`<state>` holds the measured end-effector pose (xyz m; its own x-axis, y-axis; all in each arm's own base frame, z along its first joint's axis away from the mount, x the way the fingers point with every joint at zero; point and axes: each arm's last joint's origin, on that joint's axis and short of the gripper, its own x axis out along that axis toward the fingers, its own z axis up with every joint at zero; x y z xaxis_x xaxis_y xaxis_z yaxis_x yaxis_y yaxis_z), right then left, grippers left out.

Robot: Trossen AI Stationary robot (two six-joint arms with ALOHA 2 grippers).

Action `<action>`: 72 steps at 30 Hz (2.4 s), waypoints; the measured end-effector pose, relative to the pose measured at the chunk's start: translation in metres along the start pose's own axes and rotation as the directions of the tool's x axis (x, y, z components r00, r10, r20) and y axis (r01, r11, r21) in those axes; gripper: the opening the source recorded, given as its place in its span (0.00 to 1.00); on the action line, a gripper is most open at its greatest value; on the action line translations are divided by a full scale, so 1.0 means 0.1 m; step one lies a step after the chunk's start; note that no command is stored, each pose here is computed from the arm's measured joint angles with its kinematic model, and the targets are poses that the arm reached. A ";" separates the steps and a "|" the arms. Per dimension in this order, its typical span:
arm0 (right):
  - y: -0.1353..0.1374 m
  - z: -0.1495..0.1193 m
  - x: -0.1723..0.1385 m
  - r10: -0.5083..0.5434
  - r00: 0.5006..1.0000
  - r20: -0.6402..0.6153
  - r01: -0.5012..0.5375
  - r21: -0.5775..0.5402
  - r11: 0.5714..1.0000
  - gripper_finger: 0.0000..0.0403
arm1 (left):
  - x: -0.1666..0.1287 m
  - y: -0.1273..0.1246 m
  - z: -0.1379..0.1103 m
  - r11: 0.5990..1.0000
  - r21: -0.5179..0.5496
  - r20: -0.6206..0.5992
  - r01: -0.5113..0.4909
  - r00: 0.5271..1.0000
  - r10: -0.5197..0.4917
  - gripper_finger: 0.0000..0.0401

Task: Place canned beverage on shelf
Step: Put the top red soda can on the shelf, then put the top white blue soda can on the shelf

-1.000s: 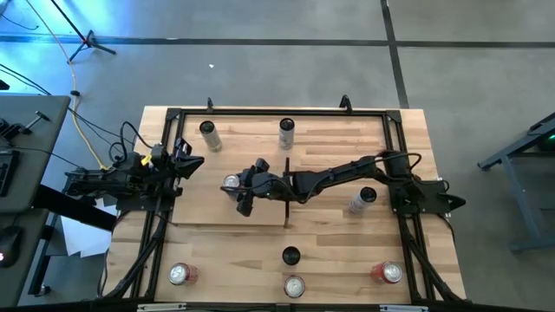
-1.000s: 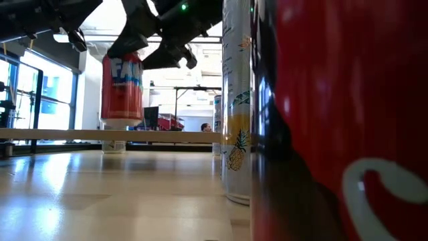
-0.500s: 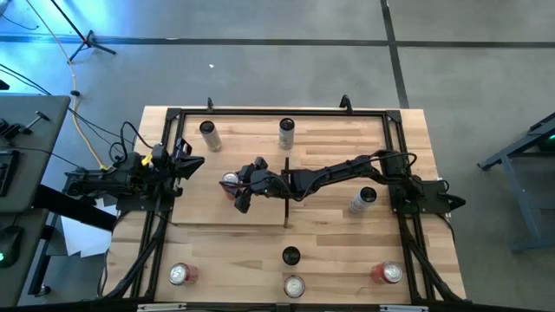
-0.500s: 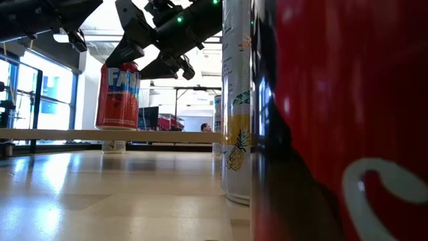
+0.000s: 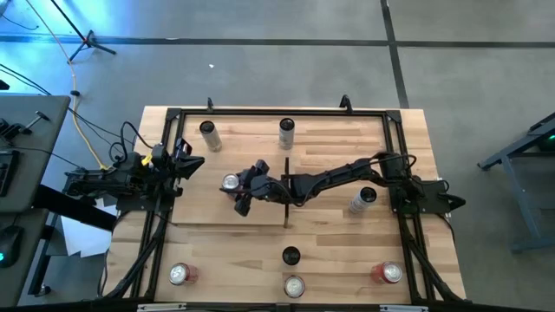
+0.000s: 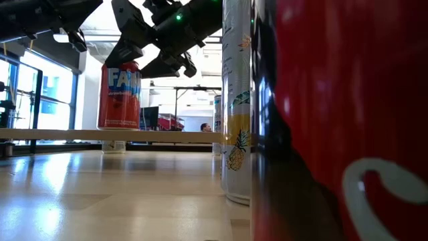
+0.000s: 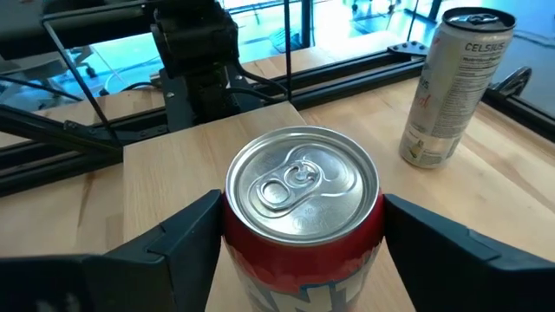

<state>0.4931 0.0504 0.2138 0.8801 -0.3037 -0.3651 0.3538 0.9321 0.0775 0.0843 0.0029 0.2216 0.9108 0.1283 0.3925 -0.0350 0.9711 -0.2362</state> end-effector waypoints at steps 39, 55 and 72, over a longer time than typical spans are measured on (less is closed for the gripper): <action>0.55 0.31 -1.52 -0.437 0.895 0.086 0.435 0.048 0.899 0.89 | 0.00 0.00 -0.01 1.000 0.001 -0.007 -0.001 1.000 0.001 0.02; -0.11 0.02 -2.05 -0.600 0.633 -0.489 0.773 0.361 0.521 0.89 | 0.00 0.00 -0.01 1.000 0.001 -0.007 -0.001 1.000 0.001 0.02; -0.33 0.37 -2.79 -0.109 0.474 -0.874 0.876 0.455 0.159 0.89 | 0.00 0.00 -0.01 1.000 0.001 -0.007 -0.001 1.000 0.001 0.02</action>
<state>0.2475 0.0970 0.3475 0.1012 -0.0732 -0.9922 0.9716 -0.2074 0.1144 0.0846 0.0029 0.2210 0.9135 0.1279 0.3862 -0.0363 0.9711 -0.2357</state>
